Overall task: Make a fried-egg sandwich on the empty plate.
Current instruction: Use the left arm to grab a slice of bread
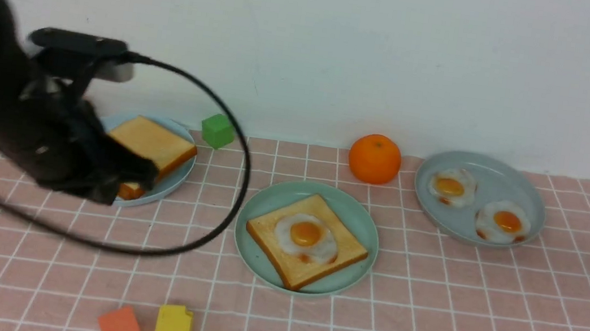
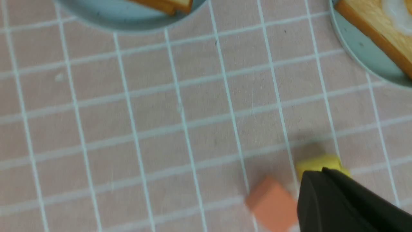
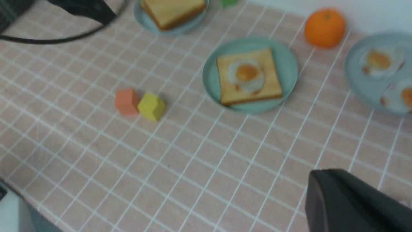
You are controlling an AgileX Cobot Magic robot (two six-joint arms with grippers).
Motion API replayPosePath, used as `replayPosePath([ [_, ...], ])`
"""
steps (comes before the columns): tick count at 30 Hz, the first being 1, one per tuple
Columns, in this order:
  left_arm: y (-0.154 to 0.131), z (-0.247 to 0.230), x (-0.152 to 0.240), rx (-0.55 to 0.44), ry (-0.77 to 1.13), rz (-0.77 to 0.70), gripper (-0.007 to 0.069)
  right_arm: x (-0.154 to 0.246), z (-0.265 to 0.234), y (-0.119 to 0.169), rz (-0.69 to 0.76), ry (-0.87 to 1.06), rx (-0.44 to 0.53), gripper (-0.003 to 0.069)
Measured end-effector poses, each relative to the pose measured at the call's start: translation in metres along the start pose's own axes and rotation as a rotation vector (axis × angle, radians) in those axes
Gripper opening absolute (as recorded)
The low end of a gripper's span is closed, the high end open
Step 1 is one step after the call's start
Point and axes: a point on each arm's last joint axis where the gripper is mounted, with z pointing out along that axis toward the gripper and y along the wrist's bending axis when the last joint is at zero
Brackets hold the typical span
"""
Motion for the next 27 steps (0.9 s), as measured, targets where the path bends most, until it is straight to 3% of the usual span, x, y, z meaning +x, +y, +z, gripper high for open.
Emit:
replayPosePath([
  [9,-0.001,0.058,-0.06,-0.045,0.047,0.116,0.002,0.012,-0.021,0.002,-0.022,-0.045,0.018,0.0002],
  [14,0.001,0.09,-0.075,-0.088,0.079,0.201,0.0157,0.015,-0.021,0.002,-0.026,-0.014,0.016,0.0003],
  [16,0.005,0.106,-0.08,-0.13,0.092,0.244,0.0271,0.015,-0.021,0.002,-0.03,-0.012,0.016,0.0003],
  [20,0.011,0.121,-0.082,-0.19,0.082,0.31,0.0391,0.015,-0.02,0.002,-0.032,-0.008,0.016,0.0003],
  [27,0.012,0.148,-0.085,-0.208,0.03,0.357,0.0437,0.015,-0.02,0.002,-0.032,-0.008,0.015,0.0003],
])
